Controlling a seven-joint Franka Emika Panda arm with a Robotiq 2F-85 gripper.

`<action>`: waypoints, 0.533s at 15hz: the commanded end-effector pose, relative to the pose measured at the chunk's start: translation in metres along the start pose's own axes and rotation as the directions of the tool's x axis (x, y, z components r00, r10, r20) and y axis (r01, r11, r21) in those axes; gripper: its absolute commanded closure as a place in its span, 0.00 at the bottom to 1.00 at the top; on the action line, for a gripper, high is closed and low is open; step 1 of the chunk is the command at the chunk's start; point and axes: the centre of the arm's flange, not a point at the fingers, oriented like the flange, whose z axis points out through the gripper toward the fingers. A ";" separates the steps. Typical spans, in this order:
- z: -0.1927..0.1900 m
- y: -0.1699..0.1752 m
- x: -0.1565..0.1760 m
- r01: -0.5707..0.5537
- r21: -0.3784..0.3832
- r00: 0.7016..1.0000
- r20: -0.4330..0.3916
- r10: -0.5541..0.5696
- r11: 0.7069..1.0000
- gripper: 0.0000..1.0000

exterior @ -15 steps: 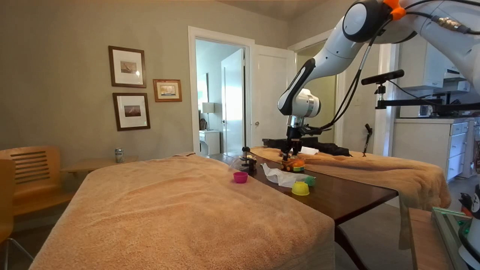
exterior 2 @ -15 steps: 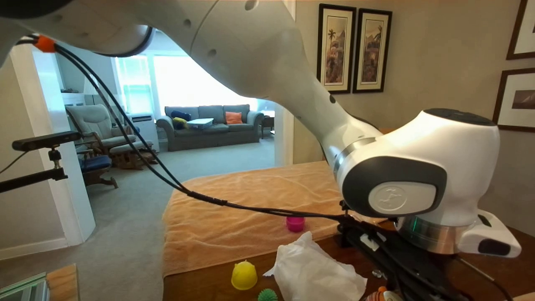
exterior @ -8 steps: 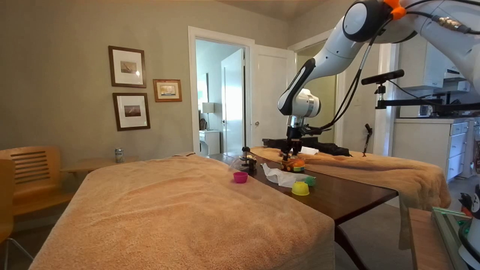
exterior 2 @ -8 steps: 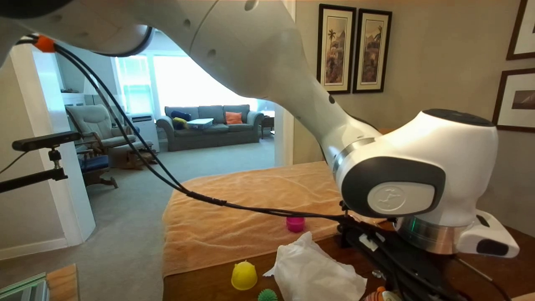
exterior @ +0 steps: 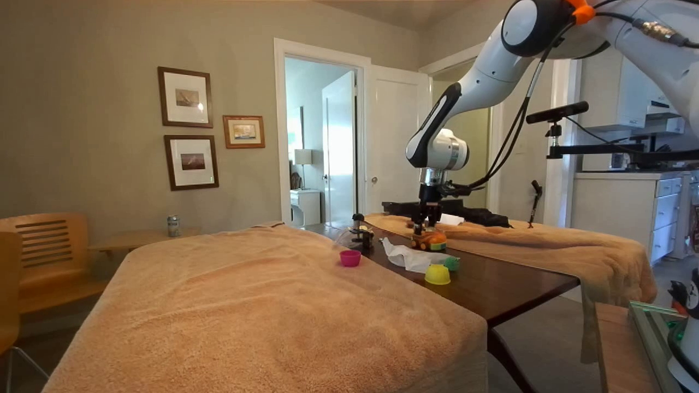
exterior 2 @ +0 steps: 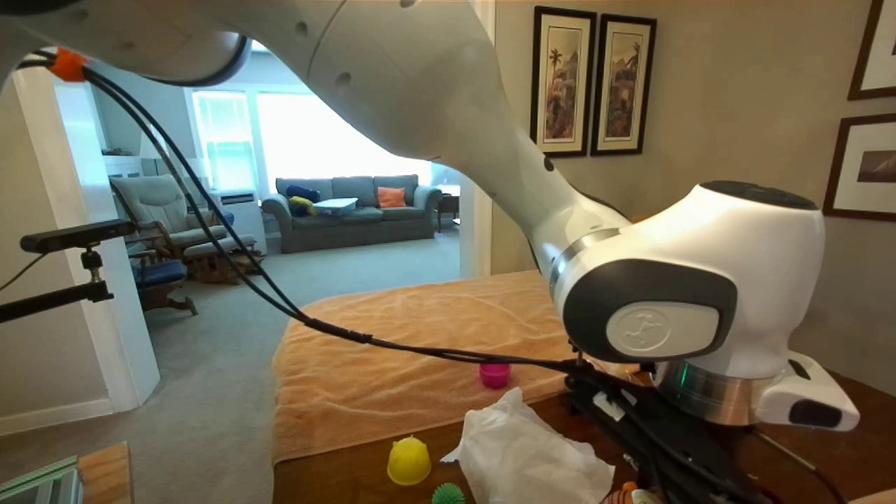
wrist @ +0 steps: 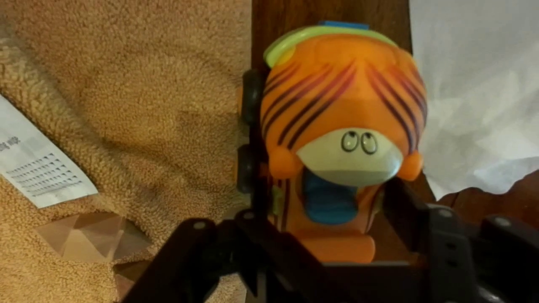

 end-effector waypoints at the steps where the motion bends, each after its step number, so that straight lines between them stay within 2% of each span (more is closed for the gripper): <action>1: 0.011 -0.019 -0.030 0.062 0.004 0.996 0.058 -0.062 0.998 0.55; 8: 0.011 -0.027 -0.050 0.104 -0.001 0.990 0.096 -0.103 0.995 0.55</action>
